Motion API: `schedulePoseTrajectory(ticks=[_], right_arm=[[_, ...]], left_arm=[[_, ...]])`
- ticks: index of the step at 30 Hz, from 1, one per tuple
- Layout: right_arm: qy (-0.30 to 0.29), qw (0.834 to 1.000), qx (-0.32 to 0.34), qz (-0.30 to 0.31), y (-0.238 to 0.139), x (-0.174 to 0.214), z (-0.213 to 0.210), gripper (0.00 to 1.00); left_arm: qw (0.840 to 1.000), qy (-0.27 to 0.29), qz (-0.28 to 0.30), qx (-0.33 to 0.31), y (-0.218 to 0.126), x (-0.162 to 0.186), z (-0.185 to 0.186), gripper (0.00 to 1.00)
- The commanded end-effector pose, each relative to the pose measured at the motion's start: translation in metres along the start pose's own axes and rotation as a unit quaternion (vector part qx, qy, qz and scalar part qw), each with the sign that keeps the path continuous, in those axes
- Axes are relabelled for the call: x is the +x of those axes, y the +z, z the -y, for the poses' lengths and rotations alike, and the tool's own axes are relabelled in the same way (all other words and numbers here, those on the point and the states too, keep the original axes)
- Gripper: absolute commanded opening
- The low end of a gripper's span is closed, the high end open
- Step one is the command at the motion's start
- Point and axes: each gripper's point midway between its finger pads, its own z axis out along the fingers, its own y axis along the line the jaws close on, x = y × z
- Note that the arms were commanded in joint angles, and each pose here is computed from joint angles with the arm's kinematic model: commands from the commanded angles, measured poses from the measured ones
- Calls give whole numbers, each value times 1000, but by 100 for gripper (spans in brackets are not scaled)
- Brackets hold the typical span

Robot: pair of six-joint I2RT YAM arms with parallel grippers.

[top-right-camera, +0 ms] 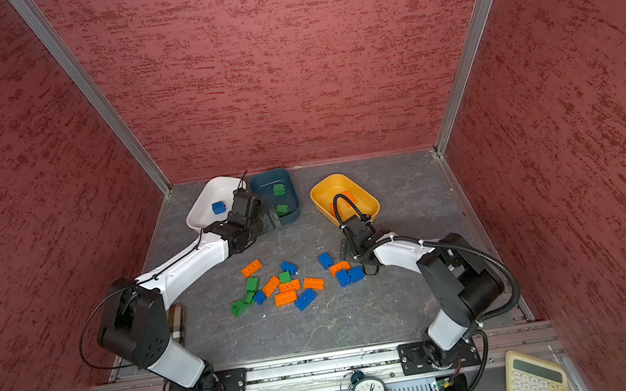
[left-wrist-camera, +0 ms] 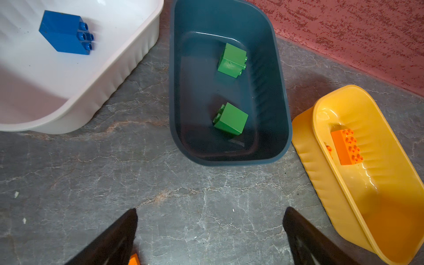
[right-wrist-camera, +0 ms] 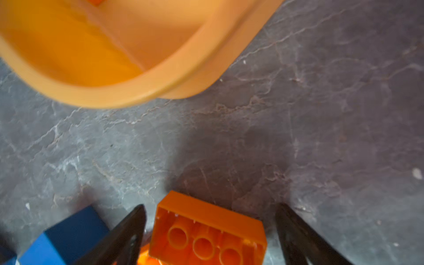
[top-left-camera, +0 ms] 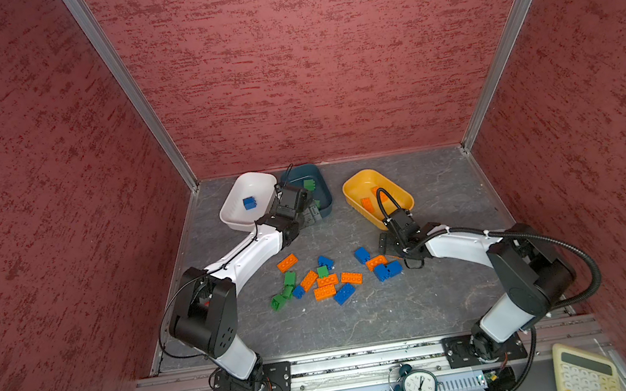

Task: Sort the legos into containers by color
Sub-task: 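Grasp an orange brick with the right gripper and drop it into the yellow tub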

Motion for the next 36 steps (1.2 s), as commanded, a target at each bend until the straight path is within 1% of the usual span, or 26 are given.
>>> schedulePoseTrajectory(ticks=[1,4,10,13,17,21,26,30,32,35,36], right_arm=[[-2,999,38,3,-2,0,8,83],[-8,999,40,-2,-5,3,9,82],[-31,999,29,-31,-3,17,9,75],[-35,999,30,-27,-3,19,13,71],[-41,999,-11,6,-17,6,0,64],[-69,994,-61,50,-38,-12,-19,61],[-93,983,-114,108,-70,-41,-44,57],[-104,968,-154,169,-93,-71,-67,56],[-106,961,-167,194,-98,-87,-76,55],[-107,957,-164,215,-98,-114,-82,55],[-109,960,-153,210,-87,-119,-82,55]], left_arm=[[1000,9,-2,-16,4,3,-7,100],[1000,10,-3,-14,5,3,-6,99],[1000,16,-1,-8,6,1,-2,99],[1000,23,2,0,5,-1,5,100],[999,29,3,13,4,0,13,99],[999,35,6,23,2,1,20,99],[997,48,7,52,0,7,37,100],[996,48,-1,73,-1,17,51,99],[996,52,-8,75,1,23,54,100],[995,59,-22,76,2,33,57,99],[995,60,-25,78,1,35,57,99]])
